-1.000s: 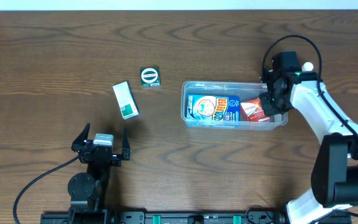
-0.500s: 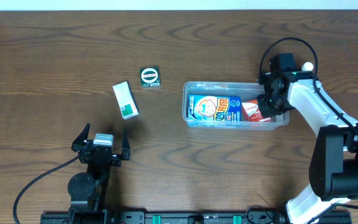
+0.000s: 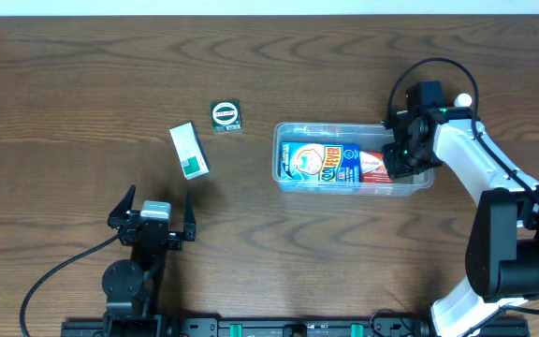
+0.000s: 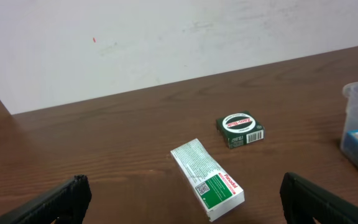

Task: Pack container
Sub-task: 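Move the right gripper up to the white-capped dark bottle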

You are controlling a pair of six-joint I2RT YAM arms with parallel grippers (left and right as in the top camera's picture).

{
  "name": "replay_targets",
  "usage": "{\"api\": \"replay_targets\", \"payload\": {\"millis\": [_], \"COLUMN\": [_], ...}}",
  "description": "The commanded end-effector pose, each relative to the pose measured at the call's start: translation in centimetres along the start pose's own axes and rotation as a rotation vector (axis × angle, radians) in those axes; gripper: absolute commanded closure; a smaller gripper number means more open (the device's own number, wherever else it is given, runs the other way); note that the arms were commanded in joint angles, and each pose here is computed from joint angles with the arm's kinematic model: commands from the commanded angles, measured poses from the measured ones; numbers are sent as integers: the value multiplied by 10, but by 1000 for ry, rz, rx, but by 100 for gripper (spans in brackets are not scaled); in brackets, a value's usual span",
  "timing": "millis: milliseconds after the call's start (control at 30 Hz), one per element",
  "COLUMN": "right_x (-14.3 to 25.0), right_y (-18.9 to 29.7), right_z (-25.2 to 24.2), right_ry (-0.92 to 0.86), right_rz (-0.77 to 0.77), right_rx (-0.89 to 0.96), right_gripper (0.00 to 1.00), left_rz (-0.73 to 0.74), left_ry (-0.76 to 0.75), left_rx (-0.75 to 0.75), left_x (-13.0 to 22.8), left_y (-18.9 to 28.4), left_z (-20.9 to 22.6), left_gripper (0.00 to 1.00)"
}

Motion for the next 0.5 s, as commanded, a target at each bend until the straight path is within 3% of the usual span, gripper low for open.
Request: {"api": "replay_targets", "payload": {"millis": [0, 233, 467], "right_x": [-4, -17, -52], "right_y": [2, 25, 125], "right_z": [10, 2, 0], "right_ry": [-11, -29, -25], "right_rz": [-12, -47, -223], "right_rx": [-99, -87, -68], "right_gripper": [99, 99, 99], "left_rz": [37, 37, 37], "left_ry": [-3, -3, -3], "left_rx": [14, 14, 14], "left_x": [12, 12, 12], "left_y": [-2, -2, -2], "left_z": [-3, -3, -3], "left_gripper": [2, 2, 2]}}
Point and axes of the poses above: each gripper's point midway between its finger pads, its own y axis back along the fingers, its own z axis along the line the jaws close on, x = y × z, the point moved 7 cm from there along y, back along the fingers, and after that the axes turned 5 degrees about -y, right-handed, at the moved point
